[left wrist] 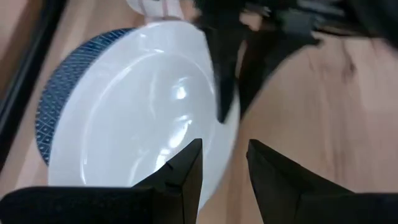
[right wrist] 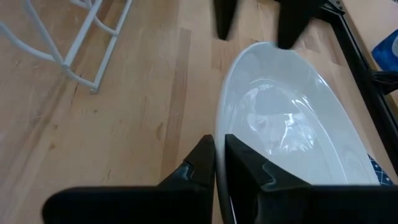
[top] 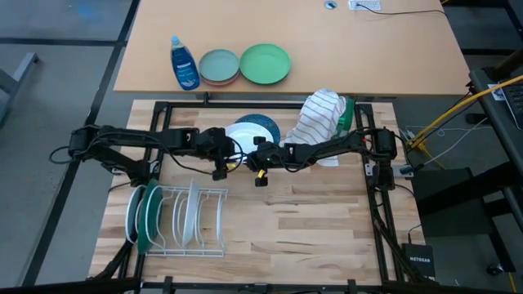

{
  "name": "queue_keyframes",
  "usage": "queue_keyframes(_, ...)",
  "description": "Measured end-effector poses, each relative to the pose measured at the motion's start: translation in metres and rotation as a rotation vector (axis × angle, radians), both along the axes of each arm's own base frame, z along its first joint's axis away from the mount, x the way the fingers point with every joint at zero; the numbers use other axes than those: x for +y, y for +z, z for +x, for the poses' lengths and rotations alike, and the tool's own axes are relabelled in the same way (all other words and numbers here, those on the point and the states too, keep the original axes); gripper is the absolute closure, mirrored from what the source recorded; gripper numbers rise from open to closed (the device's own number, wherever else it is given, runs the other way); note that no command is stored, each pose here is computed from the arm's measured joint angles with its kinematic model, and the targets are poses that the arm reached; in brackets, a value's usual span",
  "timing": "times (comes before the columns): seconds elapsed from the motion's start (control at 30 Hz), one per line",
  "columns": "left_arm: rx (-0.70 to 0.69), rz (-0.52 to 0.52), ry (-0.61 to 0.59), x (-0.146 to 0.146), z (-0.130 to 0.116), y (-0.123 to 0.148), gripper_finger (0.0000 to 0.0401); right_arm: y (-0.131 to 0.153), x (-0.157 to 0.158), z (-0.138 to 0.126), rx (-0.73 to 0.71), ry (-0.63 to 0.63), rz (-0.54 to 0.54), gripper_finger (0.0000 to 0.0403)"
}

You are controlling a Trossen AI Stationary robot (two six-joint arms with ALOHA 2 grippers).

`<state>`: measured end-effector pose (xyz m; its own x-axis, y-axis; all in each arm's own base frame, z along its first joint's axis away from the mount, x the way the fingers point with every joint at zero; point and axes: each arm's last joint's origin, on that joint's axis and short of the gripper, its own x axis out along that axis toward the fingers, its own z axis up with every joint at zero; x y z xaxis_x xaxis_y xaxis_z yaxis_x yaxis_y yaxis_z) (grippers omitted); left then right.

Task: Sort dishes
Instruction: Put the white plate in the white dish rack

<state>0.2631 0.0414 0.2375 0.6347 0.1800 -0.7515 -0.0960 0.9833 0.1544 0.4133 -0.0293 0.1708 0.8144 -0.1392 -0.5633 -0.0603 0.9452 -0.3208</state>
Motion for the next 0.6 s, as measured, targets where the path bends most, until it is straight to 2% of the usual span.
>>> queue_keyframes(0.3,0.115,0.011,-0.090,-0.001,0.005,-0.018,0.0284,0.000,0.000,0.000,-0.006,-0.001,0.003,0.0371)
queue_keyframes(0.6,0.174,0.083,-0.096,0.002,0.013,-0.033,0.0284,0.000,0.000,0.000,-0.006,0.014,0.018,0.0370)
